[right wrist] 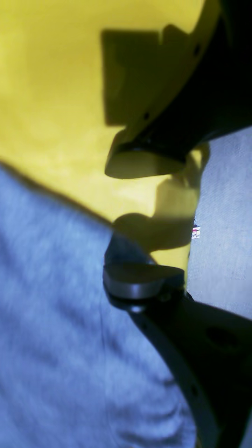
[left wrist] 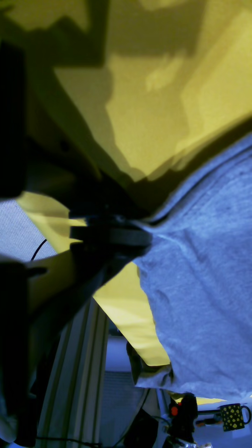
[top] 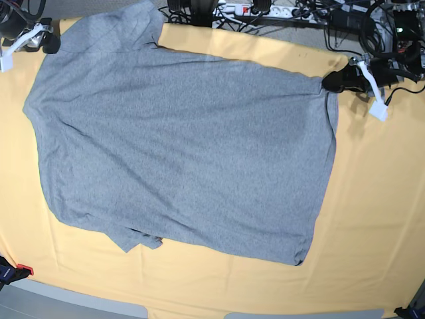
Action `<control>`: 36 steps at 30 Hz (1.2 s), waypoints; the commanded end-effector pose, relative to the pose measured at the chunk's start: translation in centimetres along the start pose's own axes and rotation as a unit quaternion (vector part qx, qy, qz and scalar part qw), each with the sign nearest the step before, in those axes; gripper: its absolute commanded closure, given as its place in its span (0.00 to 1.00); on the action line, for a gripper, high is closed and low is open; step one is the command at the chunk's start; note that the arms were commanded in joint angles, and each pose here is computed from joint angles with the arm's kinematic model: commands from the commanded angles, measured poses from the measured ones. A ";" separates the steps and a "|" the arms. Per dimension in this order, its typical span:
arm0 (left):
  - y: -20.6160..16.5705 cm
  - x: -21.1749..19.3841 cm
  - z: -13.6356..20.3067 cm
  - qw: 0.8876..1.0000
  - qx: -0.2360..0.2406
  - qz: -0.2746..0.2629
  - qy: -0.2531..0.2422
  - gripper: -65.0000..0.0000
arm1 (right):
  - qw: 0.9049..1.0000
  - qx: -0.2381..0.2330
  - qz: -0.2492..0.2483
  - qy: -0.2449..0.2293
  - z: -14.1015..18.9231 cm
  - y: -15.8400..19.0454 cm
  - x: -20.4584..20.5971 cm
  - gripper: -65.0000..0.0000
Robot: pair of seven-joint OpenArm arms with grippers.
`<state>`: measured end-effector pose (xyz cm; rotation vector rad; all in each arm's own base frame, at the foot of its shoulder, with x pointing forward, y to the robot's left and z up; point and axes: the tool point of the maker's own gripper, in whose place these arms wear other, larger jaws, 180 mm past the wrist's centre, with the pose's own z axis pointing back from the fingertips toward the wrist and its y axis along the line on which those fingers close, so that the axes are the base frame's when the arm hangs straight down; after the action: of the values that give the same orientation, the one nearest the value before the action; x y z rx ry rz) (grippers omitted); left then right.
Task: Layout the t-shirt on the table in an organized manner, then fold the t-shirt properly
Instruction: 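Grasp the opposite shoulder corner with the right gripper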
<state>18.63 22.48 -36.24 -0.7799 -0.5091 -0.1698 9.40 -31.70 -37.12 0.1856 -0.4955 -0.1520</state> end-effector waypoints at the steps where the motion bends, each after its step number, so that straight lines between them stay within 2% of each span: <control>1: 0.1 0.2 0.4 1.000 0.005 -0.009 0.007 1.00 | 1.000 -0.013 0.008 -0.008 0.5 -0.6 0.7 0.40; 11: 0.1 0.2 0.4 1.000 0.005 -0.008 0.007 1.00 | 1.000 -0.020 -0.023 -0.004 0.4 -0.7 0.0 0.40; 16: 0.1 0.2 0.4 1.000 0.006 -0.009 0.009 1.00 | 0.999 0.006 -0.039 -0.005 0.5 0.2 -0.5 0.40; 21: 0.1 0.2 0.4 1.000 0.005 -0.008 0.009 1.00 | 0.999 0.010 -0.051 0.005 0.5 0.1 -1.5 0.40; 28: 0.1 0.1 0.4 1.000 0.005 -0.008 0.010 1.00 | 0.994 0.056 -0.096 0.006 -0.4 0.3 -3.2 0.40; 36: 0.1 0.1 0.4 1.000 0.005 -0.008 0.010 1.00 | 0.984 0.149 -0.094 0.012 -0.2 3.4 -4.0 0.40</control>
<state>18.59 22.45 -36.23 -0.7816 -0.5070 -0.1706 7.34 -27.51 -38.05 0.5419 -0.5291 -0.2752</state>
